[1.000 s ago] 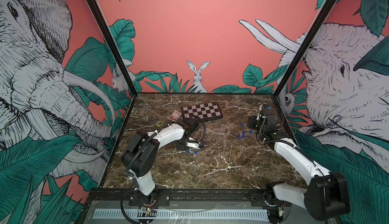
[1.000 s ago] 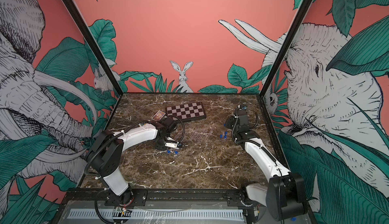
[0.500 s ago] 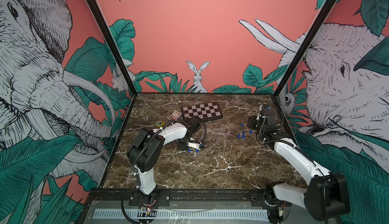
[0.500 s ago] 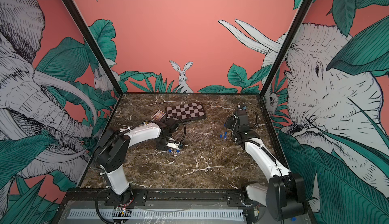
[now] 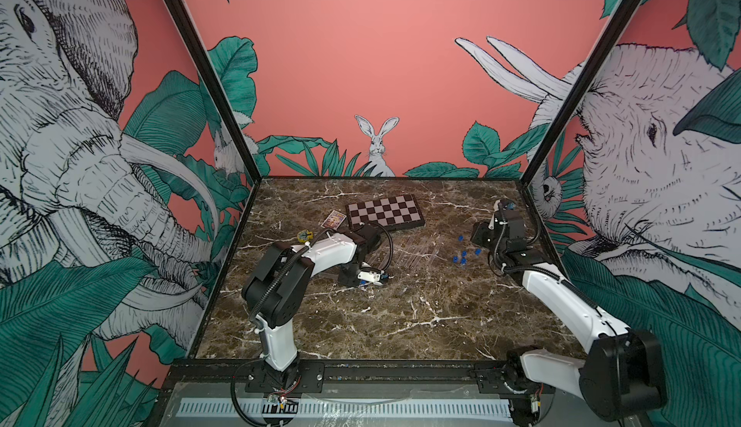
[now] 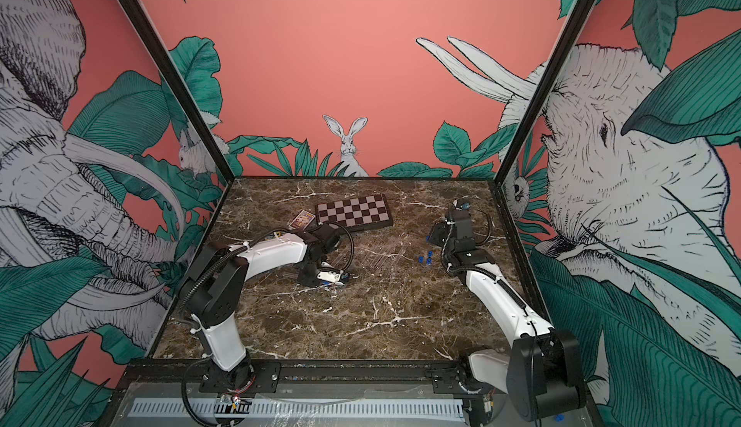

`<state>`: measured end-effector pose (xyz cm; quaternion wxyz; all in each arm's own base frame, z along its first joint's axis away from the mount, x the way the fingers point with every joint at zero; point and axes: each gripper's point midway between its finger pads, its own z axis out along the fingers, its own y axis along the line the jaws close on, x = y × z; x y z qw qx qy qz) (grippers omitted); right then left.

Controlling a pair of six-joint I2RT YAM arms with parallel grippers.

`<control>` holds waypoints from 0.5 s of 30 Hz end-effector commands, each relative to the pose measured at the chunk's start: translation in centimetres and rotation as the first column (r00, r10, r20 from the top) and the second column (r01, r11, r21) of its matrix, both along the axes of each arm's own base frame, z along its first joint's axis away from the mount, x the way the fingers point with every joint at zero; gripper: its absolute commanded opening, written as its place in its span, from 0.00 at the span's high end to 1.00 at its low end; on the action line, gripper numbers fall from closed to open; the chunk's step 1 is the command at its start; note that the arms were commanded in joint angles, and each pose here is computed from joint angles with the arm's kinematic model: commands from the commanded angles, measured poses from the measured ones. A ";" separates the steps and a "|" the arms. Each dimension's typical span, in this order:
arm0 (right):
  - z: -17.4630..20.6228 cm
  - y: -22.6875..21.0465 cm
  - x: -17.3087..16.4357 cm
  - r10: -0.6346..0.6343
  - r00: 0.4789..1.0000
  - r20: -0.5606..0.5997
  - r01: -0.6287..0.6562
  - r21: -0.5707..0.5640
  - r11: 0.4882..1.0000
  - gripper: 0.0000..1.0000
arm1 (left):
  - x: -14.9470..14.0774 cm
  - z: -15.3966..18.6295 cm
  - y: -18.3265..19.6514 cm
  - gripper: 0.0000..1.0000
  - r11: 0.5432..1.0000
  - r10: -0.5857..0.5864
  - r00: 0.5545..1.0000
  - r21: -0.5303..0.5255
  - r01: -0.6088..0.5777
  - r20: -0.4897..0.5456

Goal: Remove stoppers from test tubes
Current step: Pick up the test tube at the center of the board.

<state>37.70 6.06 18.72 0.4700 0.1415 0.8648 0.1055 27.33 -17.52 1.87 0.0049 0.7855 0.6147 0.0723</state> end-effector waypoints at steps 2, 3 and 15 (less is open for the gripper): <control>1.6 0.1 0.1 0.002 0.999 0.045 -0.002 0.011 1.000 0.68 | -1.3 0.4 0.5 0.86 1.000 0.017 0.999 -0.023 -0.018 -0.030; 1.8 0.2 0.1 0.003 0.999 0.048 -0.004 0.016 1.000 0.68 | -1.2 0.8 0.5 0.86 0.999 0.021 1.000 -0.029 -0.022 -0.015; 5.3 2.4 -0.6 0.111 0.986 0.124 -0.124 0.098 0.988 0.68 | -0.1 9.7 -2.5 0.86 0.946 0.105 0.979 -0.322 -0.044 0.175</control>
